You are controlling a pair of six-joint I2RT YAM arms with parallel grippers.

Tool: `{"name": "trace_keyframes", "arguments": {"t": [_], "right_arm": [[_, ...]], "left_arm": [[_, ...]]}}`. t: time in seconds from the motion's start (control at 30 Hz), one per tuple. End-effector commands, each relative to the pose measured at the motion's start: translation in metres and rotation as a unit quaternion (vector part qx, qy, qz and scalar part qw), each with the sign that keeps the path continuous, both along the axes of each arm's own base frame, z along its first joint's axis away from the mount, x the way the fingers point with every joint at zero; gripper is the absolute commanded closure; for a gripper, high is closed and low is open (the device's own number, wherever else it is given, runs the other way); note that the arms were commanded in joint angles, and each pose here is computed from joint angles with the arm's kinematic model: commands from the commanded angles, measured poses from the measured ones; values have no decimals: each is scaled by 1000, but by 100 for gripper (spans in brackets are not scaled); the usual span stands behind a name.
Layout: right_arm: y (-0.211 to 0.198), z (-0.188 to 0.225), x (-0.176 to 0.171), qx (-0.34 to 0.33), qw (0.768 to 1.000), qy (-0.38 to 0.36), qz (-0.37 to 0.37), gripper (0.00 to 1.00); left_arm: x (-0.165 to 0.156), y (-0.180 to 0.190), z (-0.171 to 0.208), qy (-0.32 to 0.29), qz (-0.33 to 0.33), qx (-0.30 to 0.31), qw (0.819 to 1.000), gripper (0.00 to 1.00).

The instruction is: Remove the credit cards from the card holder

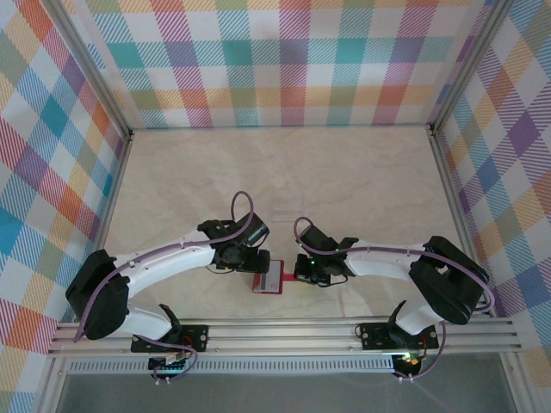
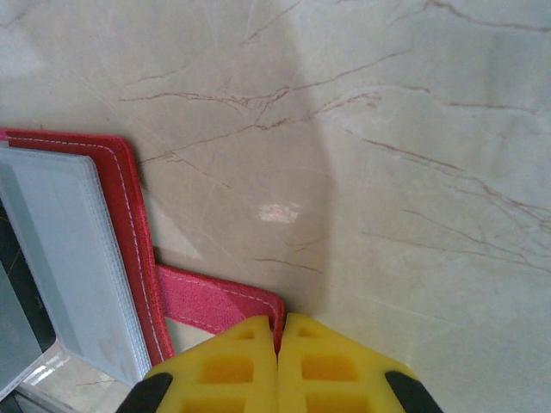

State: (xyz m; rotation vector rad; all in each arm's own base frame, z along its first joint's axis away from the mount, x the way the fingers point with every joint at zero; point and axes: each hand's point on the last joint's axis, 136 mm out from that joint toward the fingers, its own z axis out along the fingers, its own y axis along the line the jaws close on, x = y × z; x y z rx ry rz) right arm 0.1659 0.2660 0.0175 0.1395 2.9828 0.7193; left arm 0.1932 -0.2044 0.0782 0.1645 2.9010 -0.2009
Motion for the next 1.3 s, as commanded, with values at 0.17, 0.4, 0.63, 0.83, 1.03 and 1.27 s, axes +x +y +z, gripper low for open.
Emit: {"name": "trace_keyframes", "arguments": {"t": [0.17, 0.4, 0.63, 0.83, 1.03, 1.27], "right_arm": [[-3, 4, 3, -9, 1000, -6, 6, 96], [-3, 4, 2, -8, 1000, -5, 6, 96], [-3, 4, 3, -9, 1000, -6, 7, 96], [-4, 4, 3, -10, 1000, -7, 7, 96], [-6, 4, 3, -13, 1000, -7, 6, 96], [-13, 4, 5, -25, 1000, -11, 4, 97]], "left_arm": [[-1, 0, 2, 4, -3, -5, 1000, 9], [0, -4, 3, 3, -7, -16, 1000, 6], [1, -6, 2, 5, -10, -15, 1000, 5], [1, 3, 2, 1, -5, 6, 1000, 17], [0, 14, 3, -7, 11, 6, 1000, 37], [0, 24, -3, -2, 36, -10, 999, 65]]}}
